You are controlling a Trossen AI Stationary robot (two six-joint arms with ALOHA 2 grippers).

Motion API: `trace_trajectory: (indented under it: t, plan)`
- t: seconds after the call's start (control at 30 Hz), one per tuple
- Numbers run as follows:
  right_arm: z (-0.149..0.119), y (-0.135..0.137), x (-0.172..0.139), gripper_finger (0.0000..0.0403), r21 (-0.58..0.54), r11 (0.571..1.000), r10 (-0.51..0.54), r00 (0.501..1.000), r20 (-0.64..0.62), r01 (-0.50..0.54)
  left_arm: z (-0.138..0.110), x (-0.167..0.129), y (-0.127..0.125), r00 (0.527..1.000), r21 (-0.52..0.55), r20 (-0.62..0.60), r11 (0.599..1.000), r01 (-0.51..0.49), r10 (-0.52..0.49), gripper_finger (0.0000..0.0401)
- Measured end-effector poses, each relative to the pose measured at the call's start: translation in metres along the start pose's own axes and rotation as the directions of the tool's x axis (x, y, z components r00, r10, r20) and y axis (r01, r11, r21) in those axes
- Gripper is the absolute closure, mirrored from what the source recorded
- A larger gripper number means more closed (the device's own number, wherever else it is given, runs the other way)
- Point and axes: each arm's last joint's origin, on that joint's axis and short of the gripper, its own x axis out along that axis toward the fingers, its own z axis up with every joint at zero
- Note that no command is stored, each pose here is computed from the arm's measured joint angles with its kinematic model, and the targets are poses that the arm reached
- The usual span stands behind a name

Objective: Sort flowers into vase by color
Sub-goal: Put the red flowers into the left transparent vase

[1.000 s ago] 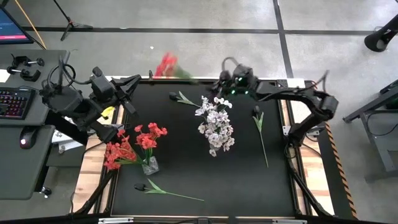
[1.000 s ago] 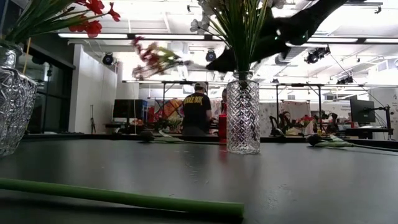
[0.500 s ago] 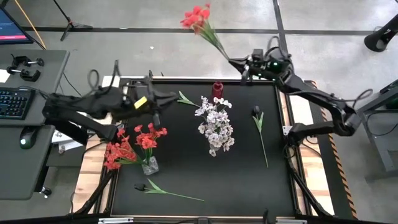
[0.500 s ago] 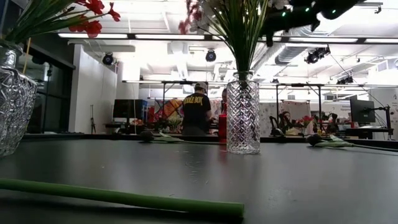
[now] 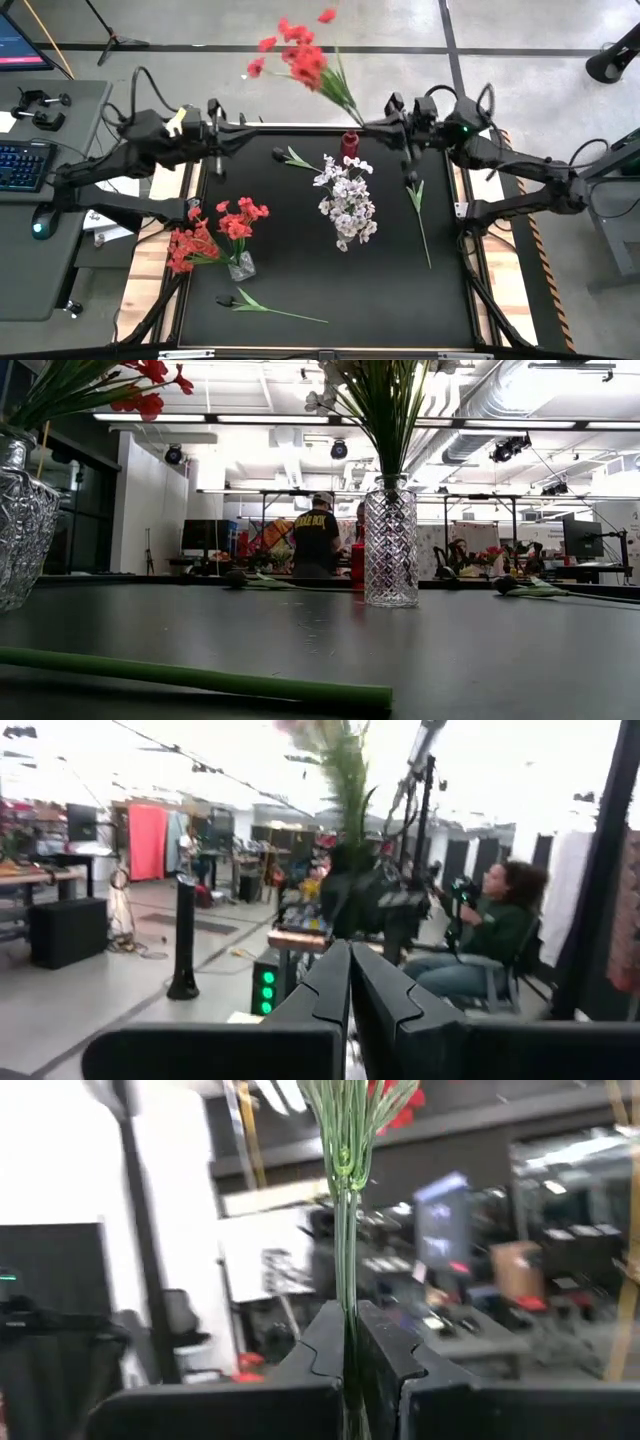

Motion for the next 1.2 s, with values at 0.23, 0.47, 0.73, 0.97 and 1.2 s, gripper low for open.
trace_trajectory:
  t: [0.23,0.47,0.73,0.97,1.2]
  plan:
    - [0.001,0.068,0.040,0.0403,-0.044,0.999,0.023,0.997,0.071,-0.020,-0.001,-0.025,-0.003,0.989,-0.009,-0.100,0.994,0.112,-0.112,0.0401]
    - [-0.051,0.128,0.096,0.0403,0.019,0.999,-0.029,0.999,0.038,0.028,-0.001,-0.045,-0.008,0.939,-0.066,-0.157,0.952,0.298,-0.305,0.0401]
    - [-0.104,0.191,0.160,0.0403,0.103,0.994,0.020,0.999,0.047,-0.025,0.008,-0.068,-0.013,0.920,-0.094,-0.105,0.925,0.368,-0.376,0.0401]
    - [-0.163,0.216,0.212,0.0403,0.132,0.988,0.077,0.997,0.030,-0.081,0.010,-0.070,-0.014,0.922,-0.139,-0.093,0.922,0.361,-0.375,0.0401]
    - [-0.242,0.210,0.237,0.0403,0.227,0.951,0.168,0.967,0.189,-0.210,0.006,-0.063,-0.015,0.936,-0.204,-0.111,0.930,0.307,-0.334,0.0401]
